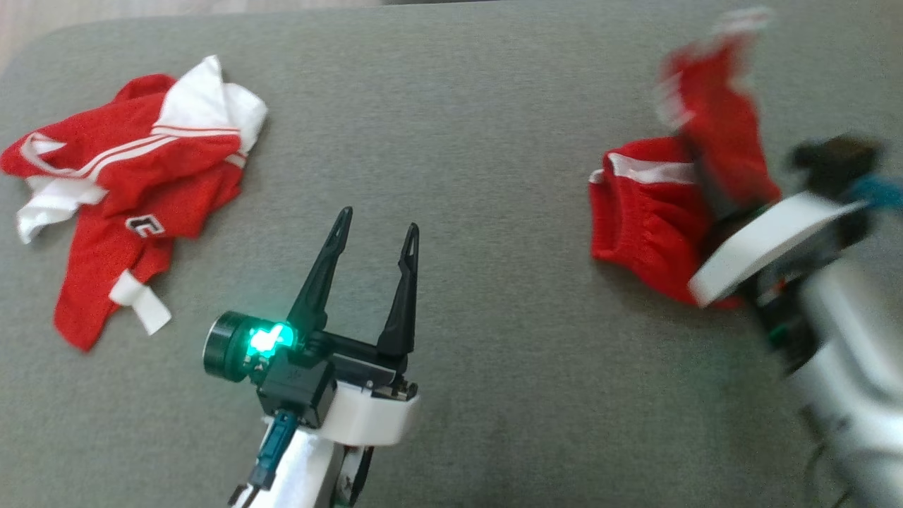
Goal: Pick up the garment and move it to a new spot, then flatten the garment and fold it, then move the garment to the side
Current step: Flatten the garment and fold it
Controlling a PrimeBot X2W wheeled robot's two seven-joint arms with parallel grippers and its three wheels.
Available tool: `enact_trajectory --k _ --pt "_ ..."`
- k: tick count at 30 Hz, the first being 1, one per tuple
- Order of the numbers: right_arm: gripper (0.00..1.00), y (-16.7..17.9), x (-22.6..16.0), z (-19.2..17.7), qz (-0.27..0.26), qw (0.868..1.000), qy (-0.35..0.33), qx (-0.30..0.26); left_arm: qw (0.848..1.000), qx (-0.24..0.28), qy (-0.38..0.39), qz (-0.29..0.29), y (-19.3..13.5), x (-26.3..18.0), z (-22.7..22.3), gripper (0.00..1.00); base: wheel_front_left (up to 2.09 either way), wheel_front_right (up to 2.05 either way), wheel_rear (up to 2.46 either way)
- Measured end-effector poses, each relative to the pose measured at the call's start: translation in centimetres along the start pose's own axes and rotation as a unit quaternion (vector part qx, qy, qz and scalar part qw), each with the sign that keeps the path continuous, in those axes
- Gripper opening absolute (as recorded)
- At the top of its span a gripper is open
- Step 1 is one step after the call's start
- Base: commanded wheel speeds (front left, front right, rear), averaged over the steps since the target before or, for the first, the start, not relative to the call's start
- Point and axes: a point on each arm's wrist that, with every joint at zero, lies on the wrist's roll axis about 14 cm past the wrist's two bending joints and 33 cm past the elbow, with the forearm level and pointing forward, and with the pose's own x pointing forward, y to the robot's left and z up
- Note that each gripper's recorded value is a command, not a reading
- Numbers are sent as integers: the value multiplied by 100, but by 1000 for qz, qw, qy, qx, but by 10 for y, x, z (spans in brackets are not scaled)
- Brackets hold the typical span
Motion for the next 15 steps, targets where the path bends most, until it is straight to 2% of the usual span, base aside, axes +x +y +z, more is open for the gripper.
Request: enact_trajectory --k 1,2,3,6,8,12,15 --pt "7 19 2 -10 20 1000 12 14 1000 0 0 3 2 -1 1 100 0 0 0" --pt "68 37 4 -19 38 999 22 27 1000 1 0 6 3 -3 1 100 0 0 0" --pt "100 54 4 -27 56 997 33 40 1000 0 0 10 5 -4 2 100 0 0 0" --pt "100 90 1 -35 92 993 33 73 1000 1 1 24 12 -8 3 100 0 0 0" --pt "100 88 -1 -20 87 993 0 79 1000 4 -1 31 16 -10 5 100 0 0 0" --pt "100 39 -10 25 19 995 -85 47 999 5 -5 37 18 -15 9 100 0 0 0" --pt "100 2 -23 36 -37 993 -112 23 999 0 -2 46 20 -20 9 100 0 0 0"
